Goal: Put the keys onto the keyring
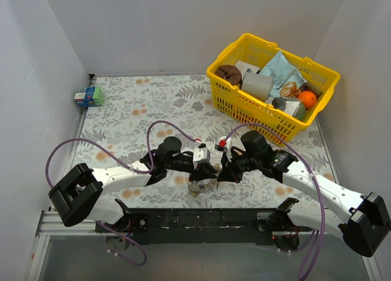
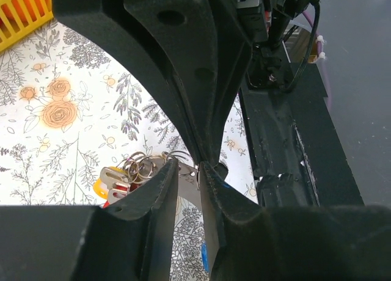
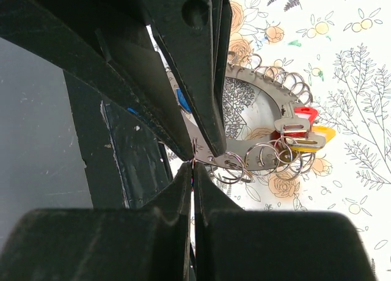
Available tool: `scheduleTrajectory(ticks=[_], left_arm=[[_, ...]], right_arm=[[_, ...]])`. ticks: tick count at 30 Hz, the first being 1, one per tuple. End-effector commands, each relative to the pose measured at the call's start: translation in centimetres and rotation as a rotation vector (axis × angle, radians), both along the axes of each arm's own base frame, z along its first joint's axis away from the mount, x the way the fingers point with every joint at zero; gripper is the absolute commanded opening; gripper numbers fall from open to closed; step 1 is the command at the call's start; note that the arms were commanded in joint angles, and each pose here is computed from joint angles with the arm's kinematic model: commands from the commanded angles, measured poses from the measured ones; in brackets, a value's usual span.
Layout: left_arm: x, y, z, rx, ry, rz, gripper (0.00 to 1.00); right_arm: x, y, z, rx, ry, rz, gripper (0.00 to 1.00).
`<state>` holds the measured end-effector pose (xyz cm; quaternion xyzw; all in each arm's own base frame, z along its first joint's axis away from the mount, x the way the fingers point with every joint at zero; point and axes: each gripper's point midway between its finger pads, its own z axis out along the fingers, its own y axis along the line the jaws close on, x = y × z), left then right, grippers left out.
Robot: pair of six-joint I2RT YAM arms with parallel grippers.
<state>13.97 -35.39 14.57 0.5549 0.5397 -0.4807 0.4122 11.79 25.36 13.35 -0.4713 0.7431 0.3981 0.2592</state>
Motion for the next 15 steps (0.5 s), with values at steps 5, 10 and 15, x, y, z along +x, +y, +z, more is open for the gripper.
scheduleTrajectory(ticks=[5,10,15], left_arm=[[-0.52,-0.44,0.73,-0.006,-0.007,-0.064,0.13],[-0.78,-0.3,0.34,0.011,-0.001,-0.079,0.0],[-0.73,-0.34,0.01,0.024,0.024,-0.071,0.11]], right_arm=[[0.49,0.68,1.64,0.059,-0.061,0.013,0.01],[0.69,0.58,1.82,0.059,-0.076,0.003,0.01],[0.58,0.64,1.99,0.068,-0.077,0.008,0.01]])
